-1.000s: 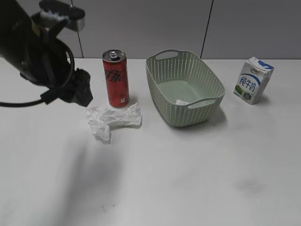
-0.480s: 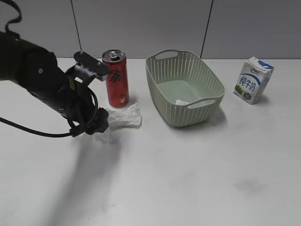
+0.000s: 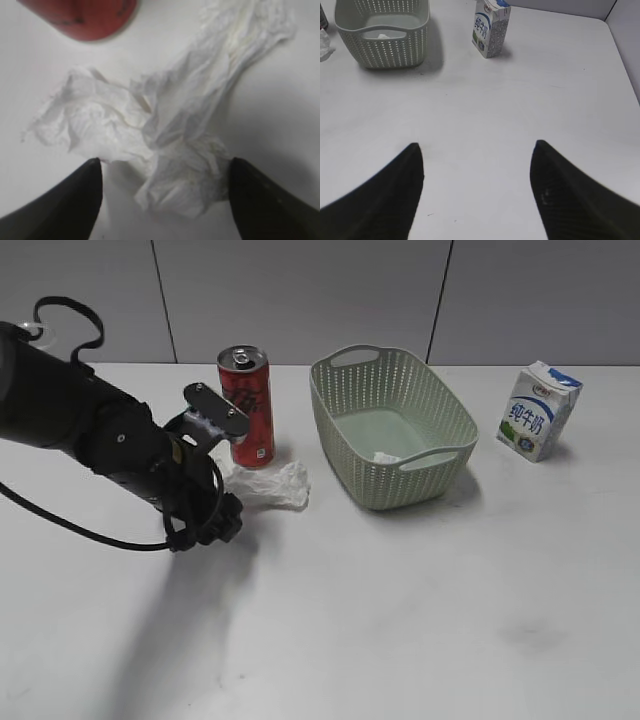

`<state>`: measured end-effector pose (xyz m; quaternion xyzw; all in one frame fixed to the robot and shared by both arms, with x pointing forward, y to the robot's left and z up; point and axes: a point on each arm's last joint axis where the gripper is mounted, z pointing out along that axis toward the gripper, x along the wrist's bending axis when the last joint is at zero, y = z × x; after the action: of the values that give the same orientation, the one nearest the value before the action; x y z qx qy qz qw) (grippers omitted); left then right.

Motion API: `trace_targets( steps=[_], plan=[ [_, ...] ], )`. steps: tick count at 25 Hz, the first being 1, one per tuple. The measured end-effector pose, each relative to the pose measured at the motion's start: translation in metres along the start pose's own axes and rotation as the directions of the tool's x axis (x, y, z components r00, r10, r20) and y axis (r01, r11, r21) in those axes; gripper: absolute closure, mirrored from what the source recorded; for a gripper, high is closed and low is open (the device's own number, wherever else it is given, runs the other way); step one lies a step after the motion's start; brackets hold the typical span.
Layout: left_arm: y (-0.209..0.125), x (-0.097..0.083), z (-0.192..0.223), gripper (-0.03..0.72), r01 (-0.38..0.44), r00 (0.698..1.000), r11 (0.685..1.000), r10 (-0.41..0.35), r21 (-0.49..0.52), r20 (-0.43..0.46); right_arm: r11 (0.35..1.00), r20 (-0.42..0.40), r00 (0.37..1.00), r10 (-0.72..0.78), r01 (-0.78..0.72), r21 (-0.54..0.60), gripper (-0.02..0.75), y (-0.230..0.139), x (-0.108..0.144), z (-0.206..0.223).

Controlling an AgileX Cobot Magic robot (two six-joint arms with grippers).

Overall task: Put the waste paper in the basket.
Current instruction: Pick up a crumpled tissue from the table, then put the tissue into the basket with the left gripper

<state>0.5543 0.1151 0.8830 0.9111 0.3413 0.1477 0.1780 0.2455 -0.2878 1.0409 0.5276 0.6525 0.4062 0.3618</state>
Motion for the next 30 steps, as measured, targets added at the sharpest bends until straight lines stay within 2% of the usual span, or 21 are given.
trace_targets(
  steps=[2,4,6,10,12,17,19,25,30],
  plan=[
    [0.001,0.0,0.002,0.112,0.001,1.0,1.0,-0.001,-0.006,-0.001,1.0,0.0,1.0,0.0,0.0,0.0,0.23,0.0,0.0,0.0],
    [0.0,0.0,0.002,0.162,0.005,1.0,1.0,-0.005,0.0,0.001,1.0,0.0,1.0,0.0,0.0,0.0,0.23,0.0,0.0,0.0],
    [0.0,-0.001,0.002,0.276,0.012,1.0,1.0,-0.012,0.019,0.008,1.0,0.0,1.0,0.0,0.0,0.0,0.23,0.0,0.0,0.0],
    [-0.006,-0.002,-0.001,0.578,0.01,0.999,0.995,-0.013,0.097,0.031,1.0,0.0,1.0,0.001,-0.001,0.0,0.23,0.0,0.0,0.0],
    [-0.009,-0.003,-0.005,0.636,0.009,0.999,0.99,-0.015,0.137,0.043,1.0,0.0,1.0,0.001,-0.001,0.0,0.23,0.0,0.0,0.0],
    [-0.018,-0.006,-0.025,0.662,0.009,0.997,0.969,-0.028,0.246,0.076,1.0,0.0,1.0,0.0,0.0,0.0,0.23,0.0,0.0,0.0],
    [-0.015,-0.005,-0.042,0.663,0.018,0.996,0.969,-0.039,0.245,0.081,1.0,0.0,1.0,0.0,0.0,0.0,0.23,0.0,0.0,0.0],
    [0.005,0.0,-0.113,0.664,0.061,0.997,0.997,-0.064,0.05,0.045,1.0,0.0,1.0,0.001,-0.001,0.0,0.23,0.0,0.0,0.0],
    [0.028,0.001,-0.166,0.664,0.097,0.995,0.984,-0.093,-0.147,0.038,1.0,0.0,1.0,0.001,-0.001,0.0,0.23,0.0,0.0,0.0]
  ],
)
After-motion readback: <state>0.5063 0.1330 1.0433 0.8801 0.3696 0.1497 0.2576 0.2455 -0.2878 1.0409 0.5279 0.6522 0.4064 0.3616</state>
